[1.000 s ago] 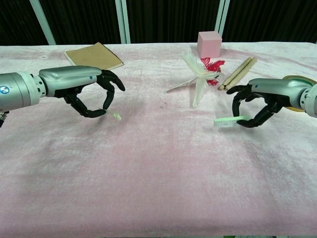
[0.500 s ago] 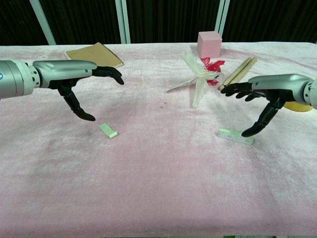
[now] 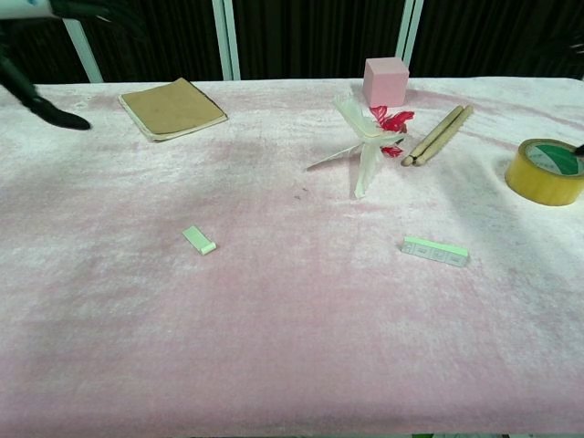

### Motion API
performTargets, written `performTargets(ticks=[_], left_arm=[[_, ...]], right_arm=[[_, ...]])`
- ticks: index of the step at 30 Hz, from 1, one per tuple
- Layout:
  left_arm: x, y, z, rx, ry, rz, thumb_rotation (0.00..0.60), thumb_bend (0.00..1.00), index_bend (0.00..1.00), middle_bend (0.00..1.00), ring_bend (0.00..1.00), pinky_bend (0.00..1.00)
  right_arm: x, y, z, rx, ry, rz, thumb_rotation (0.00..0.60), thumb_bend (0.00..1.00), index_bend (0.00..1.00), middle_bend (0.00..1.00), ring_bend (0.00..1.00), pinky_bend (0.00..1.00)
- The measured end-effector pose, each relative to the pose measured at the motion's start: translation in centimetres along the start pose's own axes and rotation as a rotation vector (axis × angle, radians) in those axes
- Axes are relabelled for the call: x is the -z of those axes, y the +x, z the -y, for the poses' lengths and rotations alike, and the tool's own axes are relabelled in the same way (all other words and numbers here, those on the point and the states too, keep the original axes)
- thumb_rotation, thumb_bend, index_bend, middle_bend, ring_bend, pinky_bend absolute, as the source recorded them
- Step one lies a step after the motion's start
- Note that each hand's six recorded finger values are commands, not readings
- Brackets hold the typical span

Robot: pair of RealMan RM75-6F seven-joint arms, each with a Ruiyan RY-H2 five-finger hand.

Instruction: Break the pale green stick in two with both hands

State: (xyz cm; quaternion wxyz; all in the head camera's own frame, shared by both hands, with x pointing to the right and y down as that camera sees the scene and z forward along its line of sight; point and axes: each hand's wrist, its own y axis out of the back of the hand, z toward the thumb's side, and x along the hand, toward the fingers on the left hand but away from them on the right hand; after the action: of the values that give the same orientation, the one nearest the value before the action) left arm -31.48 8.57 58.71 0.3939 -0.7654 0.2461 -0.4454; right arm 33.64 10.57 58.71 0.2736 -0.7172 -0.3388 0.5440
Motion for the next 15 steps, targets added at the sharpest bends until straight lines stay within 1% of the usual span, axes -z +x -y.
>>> performTargets(ticks=[2,5,6,7,10,13,14,15], left_arm=[[1.6,-3.3,-0.7,-0.025,0.015,-0.059,0.6,0.17,0.14,0.0,0.0,0.0],[3.6,-8.3,-0.4,-0.047,0.016,-0.153,0.6,0.17,0.14,0.0,0.0,0.0],[4.1,-9.8,-0.1,-0.053,0.011,-0.184,0.6,0.17,0.14,0.0,0.0,0.0],[4.8,-11.8,0.2,-0.063,0.002,-0.225,0.6,0.17,0.14,0.0,0.0,0.0],[6.3,-16.3,1.2,-0.09,-0.038,-0.325,0.6,0.17,0.14,0.0,0.0,0.0],[7.2,-20.2,2.6,-0.086,-0.057,-0.401,0.6,0.17,0.14,0.0,0.0,0.0],[7.4,-21.2,3.2,-0.073,-0.053,-0.419,0.6,0.17,0.14,0.0,0.0,0.0],[7.4,-21.5,3.3,-0.068,-0.05,-0.423,0.6,0.17,0.14,0.0,0.0,0.0]], right_arm=[[1.1,2.1,-0.3,0.037,0.021,0.01,0.6,0.05,0.0,0.0,0.0,0.05],[2.8,5.9,-0.2,0.086,0.036,0.033,0.6,0.05,0.0,0.0,0.0,0.05],[3.3,7.4,0.0,0.1,0.035,0.043,0.6,0.05,0.0,0.0,0.0,0.05],[3.6,8.6,0.2,0.109,0.034,0.049,0.6,0.05,0.0,0.0,0.0,0.05],[4.2,12.0,1.1,0.126,0.028,0.061,0.6,0.05,0.0,0.0,0.0,0.05],[4.0,14.2,2.1,0.14,0.018,0.063,0.6,0.05,0.0,0.0,0.0,0.05],[3.9,14.6,2.4,0.146,0.016,0.062,0.6,0.05,0.0,0.0,0.0,0.05],[3.7,15.0,2.8,0.154,0.013,0.061,0.6,0.05,0.0,0.0,0.0,0.05]])
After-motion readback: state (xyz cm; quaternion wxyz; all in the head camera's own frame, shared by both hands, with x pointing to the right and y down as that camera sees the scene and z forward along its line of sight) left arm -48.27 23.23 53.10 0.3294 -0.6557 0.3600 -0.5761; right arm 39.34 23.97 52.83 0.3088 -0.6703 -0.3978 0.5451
